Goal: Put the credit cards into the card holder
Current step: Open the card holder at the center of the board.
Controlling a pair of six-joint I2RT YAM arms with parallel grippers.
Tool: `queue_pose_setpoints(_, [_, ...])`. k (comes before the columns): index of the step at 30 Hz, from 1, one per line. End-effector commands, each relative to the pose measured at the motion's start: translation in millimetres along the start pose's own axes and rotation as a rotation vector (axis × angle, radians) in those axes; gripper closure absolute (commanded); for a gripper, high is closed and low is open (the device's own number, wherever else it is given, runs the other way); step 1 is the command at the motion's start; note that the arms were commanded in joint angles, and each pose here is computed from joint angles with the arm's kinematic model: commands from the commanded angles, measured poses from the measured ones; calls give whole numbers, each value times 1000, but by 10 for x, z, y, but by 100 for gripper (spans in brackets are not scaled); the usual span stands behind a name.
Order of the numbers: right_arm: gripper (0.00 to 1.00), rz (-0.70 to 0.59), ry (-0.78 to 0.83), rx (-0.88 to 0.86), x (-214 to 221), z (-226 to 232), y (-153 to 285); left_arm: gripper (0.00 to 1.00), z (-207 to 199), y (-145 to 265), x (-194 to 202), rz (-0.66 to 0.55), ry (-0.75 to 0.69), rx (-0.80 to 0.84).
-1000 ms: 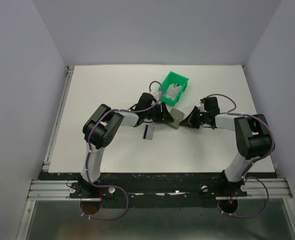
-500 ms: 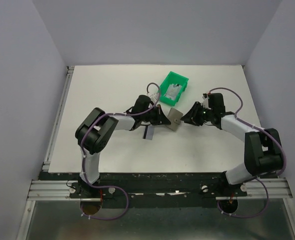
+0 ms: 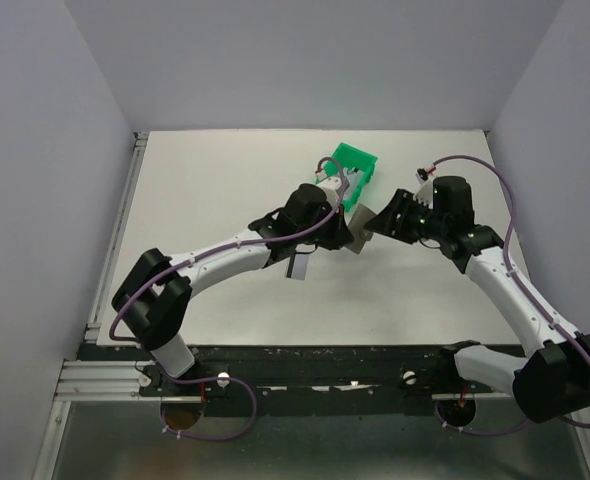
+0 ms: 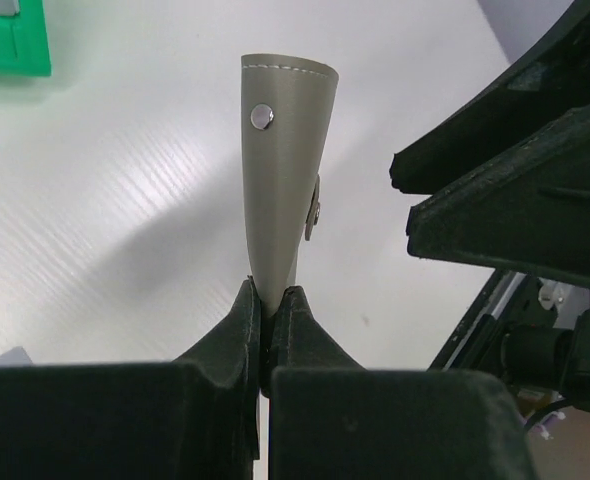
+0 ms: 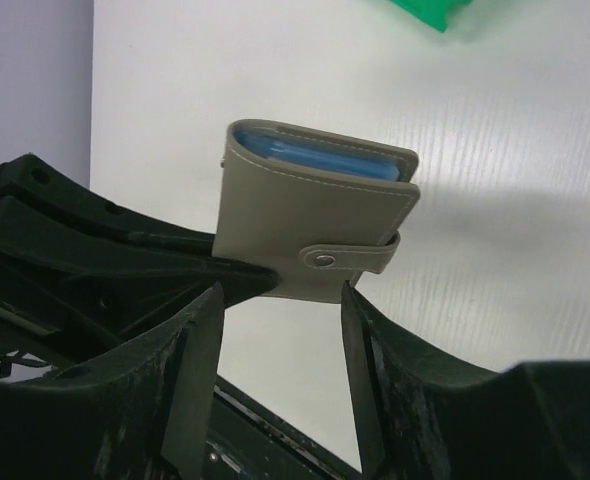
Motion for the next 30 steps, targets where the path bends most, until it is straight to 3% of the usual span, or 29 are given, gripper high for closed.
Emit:
queue_pose_setpoints(1, [40,42,-28,53,135,16,69,100,65,121,105,-6,-95,-198])
queue_pose_setpoints(14, [39,75,-70,85,280,-67,49,100,-137,258,-87,-97,-109,-228])
queue_pose_setpoints(30, [39,95,-101,39,305,11,-85,100,-352,193,-44,-72,-117,-164])
Point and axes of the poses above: each gripper's point midway between its finger pads, its own y axis back along the fingers, its own z axis along the line the jaws close on, x = y × z, the point moved 1 cm from there along y, back along the fingers, and after that the axes turned 10 degrees about y, right-handed, at the moved point
